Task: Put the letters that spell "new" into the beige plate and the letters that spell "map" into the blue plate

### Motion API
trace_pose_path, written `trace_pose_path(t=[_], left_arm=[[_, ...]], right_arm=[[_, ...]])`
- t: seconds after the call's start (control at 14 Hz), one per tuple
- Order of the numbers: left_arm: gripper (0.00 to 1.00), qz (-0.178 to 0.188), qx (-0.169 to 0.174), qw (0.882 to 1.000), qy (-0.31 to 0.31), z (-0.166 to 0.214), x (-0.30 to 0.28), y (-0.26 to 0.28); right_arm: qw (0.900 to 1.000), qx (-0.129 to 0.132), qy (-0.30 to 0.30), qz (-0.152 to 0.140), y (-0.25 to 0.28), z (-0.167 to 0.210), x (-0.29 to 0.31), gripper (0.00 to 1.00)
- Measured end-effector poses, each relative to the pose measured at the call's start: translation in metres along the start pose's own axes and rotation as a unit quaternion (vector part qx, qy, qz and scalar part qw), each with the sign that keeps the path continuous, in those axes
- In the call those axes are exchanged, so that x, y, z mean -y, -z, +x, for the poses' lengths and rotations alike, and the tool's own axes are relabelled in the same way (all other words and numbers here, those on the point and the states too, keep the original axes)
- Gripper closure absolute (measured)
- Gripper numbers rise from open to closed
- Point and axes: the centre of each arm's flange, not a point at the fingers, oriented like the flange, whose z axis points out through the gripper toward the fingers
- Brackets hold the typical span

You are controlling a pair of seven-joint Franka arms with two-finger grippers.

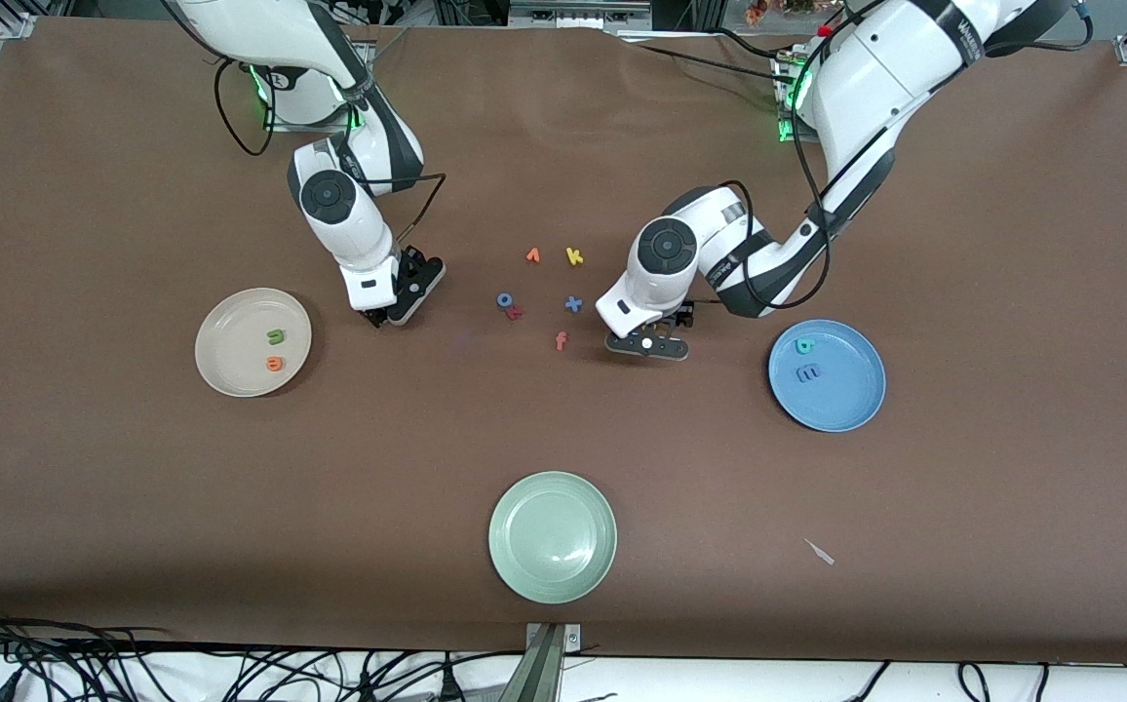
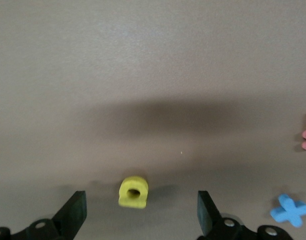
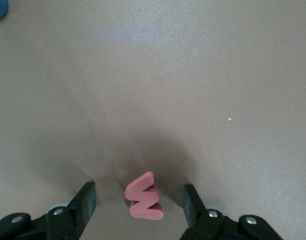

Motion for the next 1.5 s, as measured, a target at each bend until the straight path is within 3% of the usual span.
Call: trace_pose_path(t=[0.21,0.43,0.64,0.71,0.86,1.07,1.29,1.36,1.5], left_arm=[[0.04,0.009,0.002,1.000,-0.014,-0.008,0.002,-0.011],[0.31,0.029,-0.015,0.999,-0.033,-0.013,0.002,-0.015],[0.63,0.036,-0.023,0.999,-0.028,-0.012,0.004,-0.013],[0.66,0.036,-0.023,0.999,-0.027,-0.012,0.005,-0.013],[0.66,0.036,-0.024,0.999,-0.025,-0.010,0.007,-0.012],[0.66,0.044,-0.024,0.999,-0.014,-0.003,0.020,-0.007],[0.67,0.078,-0.023,0.997,0.000,0.006,0.036,0.019],[0.73,0.093,-0.021,0.995,-0.001,0.009,0.043,0.032],[0.73,0.124,-0.012,0.992,-0.022,0.019,0.072,0.058]], right_arm=[[1.000,-0.001,0.001,0.000,0.001,0.000,-0.001,0.27],[1.000,-0.001,0.003,-0.001,0.003,0.000,-0.001,0.31],[1.000,0.000,0.004,0.000,0.007,0.001,-0.002,0.57],[1.000,0.000,0.004,0.000,0.007,0.001,-0.003,0.57],[1.000,-0.001,0.003,-0.001,0.008,0.001,-0.006,0.72],[1.000,-0.001,0.003,-0.001,0.008,0.001,-0.006,0.72],[1.000,0.003,-0.003,-0.003,0.011,-0.003,-0.016,0.72],[1.000,0.012,-0.010,0.000,0.017,-0.006,-0.027,0.72],[0.999,0.040,-0.030,0.020,0.047,-0.007,-0.054,0.72]])
